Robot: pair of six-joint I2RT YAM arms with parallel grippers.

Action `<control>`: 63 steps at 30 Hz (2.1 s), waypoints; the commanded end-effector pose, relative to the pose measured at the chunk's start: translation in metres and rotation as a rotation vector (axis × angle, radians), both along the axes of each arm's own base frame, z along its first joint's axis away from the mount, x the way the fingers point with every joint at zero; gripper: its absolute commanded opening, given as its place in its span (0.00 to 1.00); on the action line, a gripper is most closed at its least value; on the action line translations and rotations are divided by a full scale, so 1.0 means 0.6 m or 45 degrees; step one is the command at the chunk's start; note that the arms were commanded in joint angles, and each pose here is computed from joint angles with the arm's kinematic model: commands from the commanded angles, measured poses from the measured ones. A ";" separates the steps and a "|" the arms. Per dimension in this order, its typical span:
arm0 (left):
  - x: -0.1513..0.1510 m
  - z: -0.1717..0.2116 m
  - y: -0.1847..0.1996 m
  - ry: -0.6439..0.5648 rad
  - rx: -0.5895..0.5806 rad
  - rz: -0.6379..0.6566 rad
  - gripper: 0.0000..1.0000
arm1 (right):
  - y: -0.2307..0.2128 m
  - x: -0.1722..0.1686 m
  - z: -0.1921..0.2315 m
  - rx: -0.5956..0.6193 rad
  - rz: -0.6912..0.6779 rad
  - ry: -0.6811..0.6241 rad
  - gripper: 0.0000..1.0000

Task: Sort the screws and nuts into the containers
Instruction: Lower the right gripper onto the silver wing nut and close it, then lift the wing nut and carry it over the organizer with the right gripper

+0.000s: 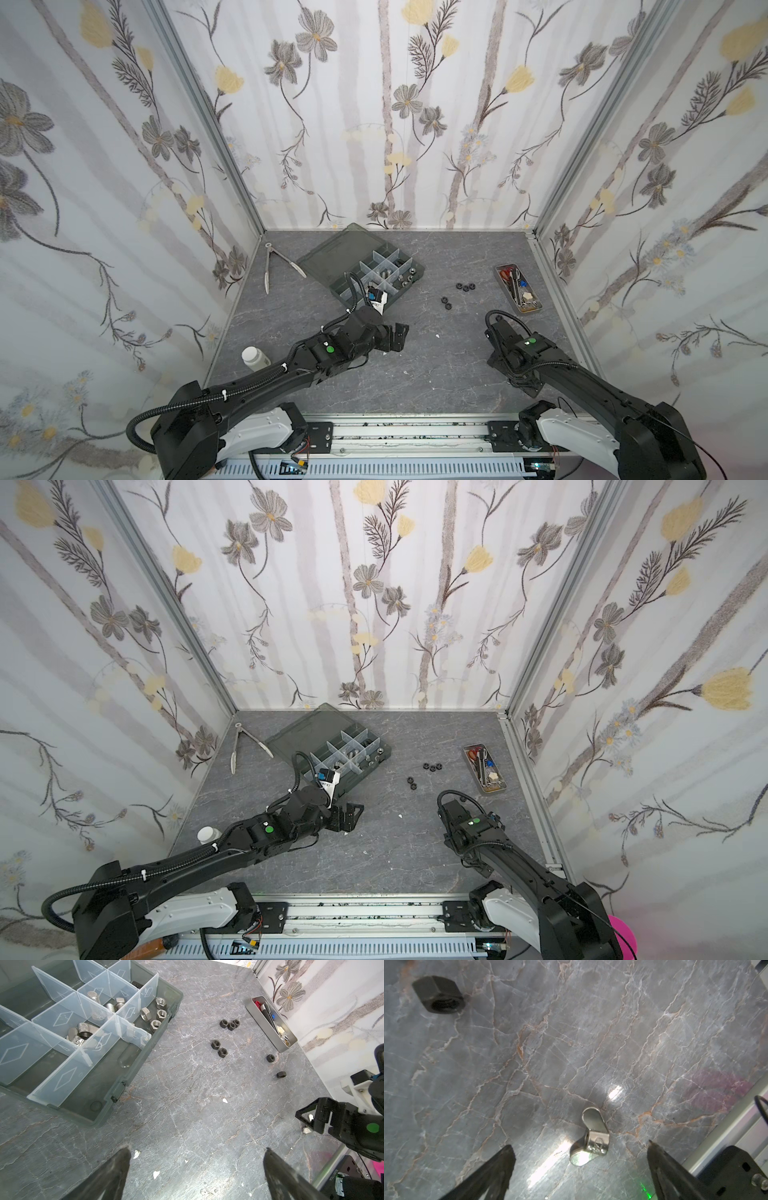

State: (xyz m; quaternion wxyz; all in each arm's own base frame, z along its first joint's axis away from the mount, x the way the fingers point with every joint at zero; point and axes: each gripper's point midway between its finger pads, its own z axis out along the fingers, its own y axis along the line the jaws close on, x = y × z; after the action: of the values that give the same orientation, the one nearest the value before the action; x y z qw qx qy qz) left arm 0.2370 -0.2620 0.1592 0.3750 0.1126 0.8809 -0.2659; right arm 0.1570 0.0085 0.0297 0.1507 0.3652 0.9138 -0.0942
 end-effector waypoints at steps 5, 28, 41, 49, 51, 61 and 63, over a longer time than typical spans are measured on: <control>0.006 0.006 -0.005 -0.022 -0.027 0.008 1.00 | 0.021 0.023 -0.009 0.112 0.009 -0.093 0.95; 0.007 -0.002 -0.005 -0.006 -0.013 0.014 1.00 | 0.039 0.036 -0.024 0.169 0.128 -0.080 0.66; 0.009 -0.002 -0.009 0.000 -0.010 0.010 1.00 | 0.049 0.035 -0.028 0.217 0.164 -0.103 0.42; 0.010 0.000 -0.011 0.002 -0.009 0.010 1.00 | 0.044 0.034 -0.035 0.179 0.201 -0.079 0.18; 0.011 0.002 -0.012 0.001 -0.008 0.008 1.00 | 0.044 0.036 -0.035 0.175 0.214 -0.082 0.14; 0.010 0.013 -0.007 -0.003 -0.002 0.019 1.00 | 0.068 0.059 -0.015 0.238 0.342 -0.183 0.08; 0.010 0.017 -0.005 -0.007 -0.001 0.024 1.00 | 0.077 0.068 -0.005 0.260 0.392 -0.226 0.08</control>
State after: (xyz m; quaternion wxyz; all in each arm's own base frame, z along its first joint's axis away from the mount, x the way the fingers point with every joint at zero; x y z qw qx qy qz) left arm 0.2408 -0.2672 0.1629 0.3723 0.1131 0.8824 -0.2647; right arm 0.1888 0.0461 0.0200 0.1865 0.2671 0.9449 0.0315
